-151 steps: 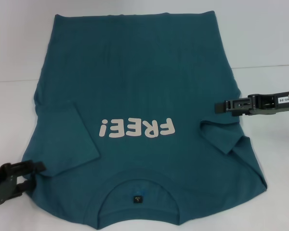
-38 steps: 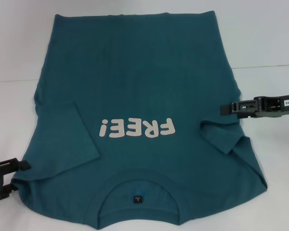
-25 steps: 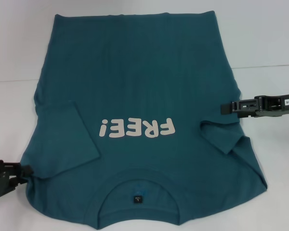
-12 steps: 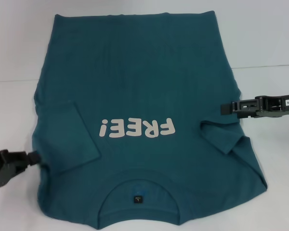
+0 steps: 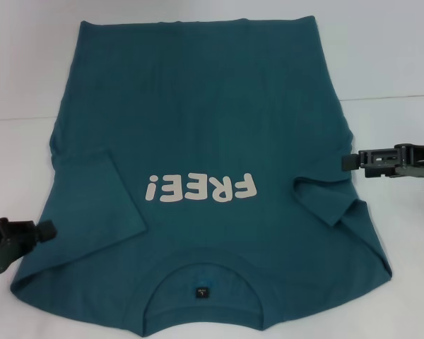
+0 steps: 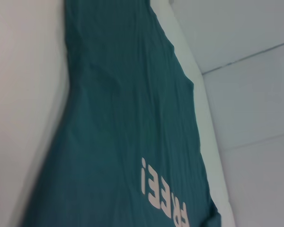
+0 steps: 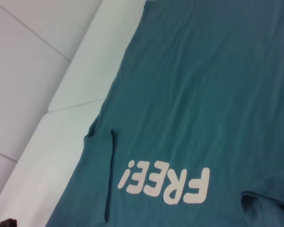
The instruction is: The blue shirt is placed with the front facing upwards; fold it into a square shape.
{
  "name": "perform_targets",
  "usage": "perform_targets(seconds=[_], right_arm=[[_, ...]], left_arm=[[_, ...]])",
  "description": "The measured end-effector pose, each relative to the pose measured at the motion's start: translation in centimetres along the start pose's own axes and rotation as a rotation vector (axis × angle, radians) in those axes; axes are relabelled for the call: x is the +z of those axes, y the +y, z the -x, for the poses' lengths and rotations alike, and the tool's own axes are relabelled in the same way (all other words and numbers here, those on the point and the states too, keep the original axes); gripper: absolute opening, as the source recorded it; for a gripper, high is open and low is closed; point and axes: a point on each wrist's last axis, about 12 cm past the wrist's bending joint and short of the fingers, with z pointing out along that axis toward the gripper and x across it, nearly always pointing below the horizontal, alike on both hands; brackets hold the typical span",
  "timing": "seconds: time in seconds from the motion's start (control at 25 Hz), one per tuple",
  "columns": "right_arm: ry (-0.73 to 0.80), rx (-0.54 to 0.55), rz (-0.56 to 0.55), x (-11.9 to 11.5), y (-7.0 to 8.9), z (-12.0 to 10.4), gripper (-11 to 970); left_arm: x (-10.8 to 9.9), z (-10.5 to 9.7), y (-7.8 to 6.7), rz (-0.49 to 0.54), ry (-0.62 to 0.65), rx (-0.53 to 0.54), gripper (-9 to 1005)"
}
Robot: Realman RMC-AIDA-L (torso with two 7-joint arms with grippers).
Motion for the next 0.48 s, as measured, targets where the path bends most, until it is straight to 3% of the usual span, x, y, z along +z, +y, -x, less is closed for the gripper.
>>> perform_targets(seconds=[0.28,0.48], right_arm=[[0.003,-0.004,0.003,0.1,0.1,0.1,927],[-0.002,-0.004,0.002,0.1,0.1,0.2,927]], left_arm=[[-1.7,0.2,0.5,0.078,-0.009,0.060,64],[-3.1,-0.1,1.1,0.107,-0.025,-0.023,226]])
